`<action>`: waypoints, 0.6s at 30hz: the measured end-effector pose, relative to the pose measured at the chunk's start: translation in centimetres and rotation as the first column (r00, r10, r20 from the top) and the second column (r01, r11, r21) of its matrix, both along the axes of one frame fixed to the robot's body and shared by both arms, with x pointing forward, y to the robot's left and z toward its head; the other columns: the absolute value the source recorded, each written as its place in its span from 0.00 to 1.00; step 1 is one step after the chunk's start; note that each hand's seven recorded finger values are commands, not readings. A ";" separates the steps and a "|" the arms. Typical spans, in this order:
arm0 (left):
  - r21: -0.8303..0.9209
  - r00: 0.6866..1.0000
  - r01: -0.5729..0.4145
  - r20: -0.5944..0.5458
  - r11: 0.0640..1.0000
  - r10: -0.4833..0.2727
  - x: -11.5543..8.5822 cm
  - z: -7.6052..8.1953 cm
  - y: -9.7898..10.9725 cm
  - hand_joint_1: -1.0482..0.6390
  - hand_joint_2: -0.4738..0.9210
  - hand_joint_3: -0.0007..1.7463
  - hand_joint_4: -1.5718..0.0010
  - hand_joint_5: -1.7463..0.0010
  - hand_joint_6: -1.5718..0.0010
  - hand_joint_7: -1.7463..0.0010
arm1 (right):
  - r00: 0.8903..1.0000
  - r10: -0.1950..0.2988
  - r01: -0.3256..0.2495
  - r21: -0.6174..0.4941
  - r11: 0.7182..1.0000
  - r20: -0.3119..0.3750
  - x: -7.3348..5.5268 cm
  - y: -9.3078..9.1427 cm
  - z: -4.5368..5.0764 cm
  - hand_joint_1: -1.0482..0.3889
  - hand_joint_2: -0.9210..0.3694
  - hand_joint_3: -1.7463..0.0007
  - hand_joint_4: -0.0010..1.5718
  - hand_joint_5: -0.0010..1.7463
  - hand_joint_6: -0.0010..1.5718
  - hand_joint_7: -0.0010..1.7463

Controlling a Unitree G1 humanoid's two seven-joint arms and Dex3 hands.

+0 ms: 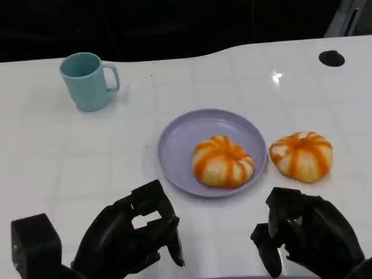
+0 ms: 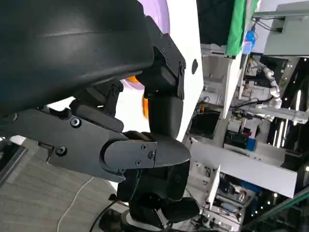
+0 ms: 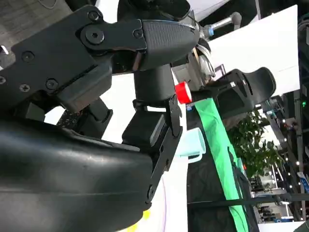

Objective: Grasp the bread from the table and place it into the plate.

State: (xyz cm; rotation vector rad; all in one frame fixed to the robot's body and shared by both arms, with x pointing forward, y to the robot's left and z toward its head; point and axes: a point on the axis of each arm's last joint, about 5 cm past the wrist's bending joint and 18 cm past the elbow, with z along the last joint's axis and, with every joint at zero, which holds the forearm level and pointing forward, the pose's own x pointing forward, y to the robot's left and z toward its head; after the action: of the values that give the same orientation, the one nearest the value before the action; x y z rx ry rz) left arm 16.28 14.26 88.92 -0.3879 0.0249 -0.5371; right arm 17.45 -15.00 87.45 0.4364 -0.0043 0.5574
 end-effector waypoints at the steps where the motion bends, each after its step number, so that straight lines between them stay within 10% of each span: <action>1: -0.002 1.000 0.000 -0.003 1.000 0.000 0.0 0.0 0.0 0.28 1.00 0.24 0.46 0.00 0.61 0.00 | 1.000 0.000 0.000 -0.001 1.000 0.001 0.0 0.0 0.00 0.07 0.16 0.69 0.77 0.95 0.66 0.87; 18: -0.055 0.998 0.000 -0.057 0.998 -0.003 0.1 -1.3 0.1 0.28 1.00 0.23 0.44 0.00 0.59 0.00 | 1.000 -0.005 0.005 -0.002 1.000 0.001 0.0 -0.2 0.01 0.08 0.16 0.70 0.76 0.94 0.66 0.87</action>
State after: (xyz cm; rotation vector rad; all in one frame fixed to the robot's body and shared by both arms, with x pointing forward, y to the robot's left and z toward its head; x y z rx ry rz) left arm 16.36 14.40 87.65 -0.4571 0.0658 -0.5293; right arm 17.45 -15.16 87.46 0.4336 -0.0061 0.5526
